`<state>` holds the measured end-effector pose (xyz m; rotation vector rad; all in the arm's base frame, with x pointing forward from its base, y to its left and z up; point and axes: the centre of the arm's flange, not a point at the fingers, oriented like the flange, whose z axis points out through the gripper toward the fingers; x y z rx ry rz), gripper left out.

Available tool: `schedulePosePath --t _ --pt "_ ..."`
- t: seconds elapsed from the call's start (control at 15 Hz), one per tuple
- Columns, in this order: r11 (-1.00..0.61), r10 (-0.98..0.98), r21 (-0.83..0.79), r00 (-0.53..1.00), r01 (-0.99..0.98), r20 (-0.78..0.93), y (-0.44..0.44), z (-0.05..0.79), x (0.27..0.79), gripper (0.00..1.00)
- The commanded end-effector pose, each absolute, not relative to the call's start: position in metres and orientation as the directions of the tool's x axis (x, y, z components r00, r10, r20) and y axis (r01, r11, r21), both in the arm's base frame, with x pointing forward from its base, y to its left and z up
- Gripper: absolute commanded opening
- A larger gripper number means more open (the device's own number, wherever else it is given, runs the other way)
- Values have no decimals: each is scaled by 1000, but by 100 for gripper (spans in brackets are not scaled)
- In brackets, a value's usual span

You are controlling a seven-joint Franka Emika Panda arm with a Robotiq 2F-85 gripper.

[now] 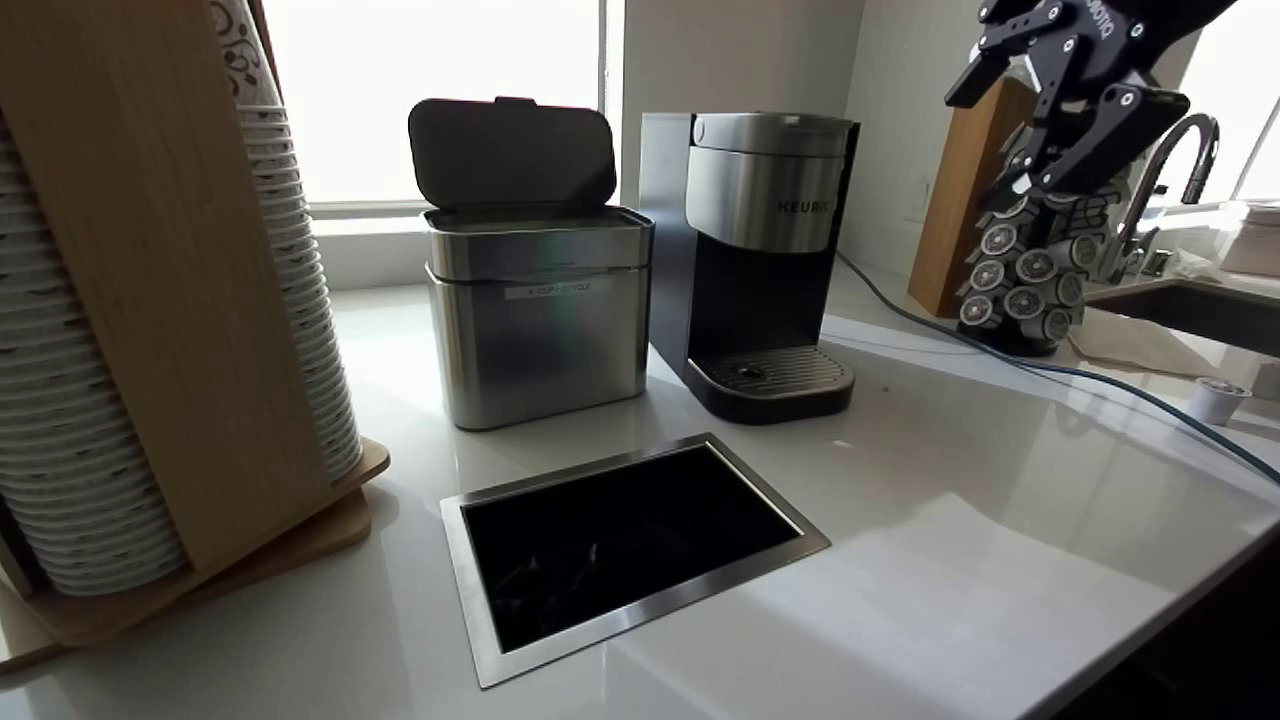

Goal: Open the coffeemaker then remove the coffee pod from the chamber.

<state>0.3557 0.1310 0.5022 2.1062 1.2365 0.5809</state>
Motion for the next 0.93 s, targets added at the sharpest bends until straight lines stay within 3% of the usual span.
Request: schedulePosePath --t 0.0,0.47,0.87 --pt "-369 883 701 465 610 60 131 502 356 100" --pt "-368 884 702 464 610 60 131 503 356 100" --pt "-328 772 888 633 320 57 123 499 400 100"
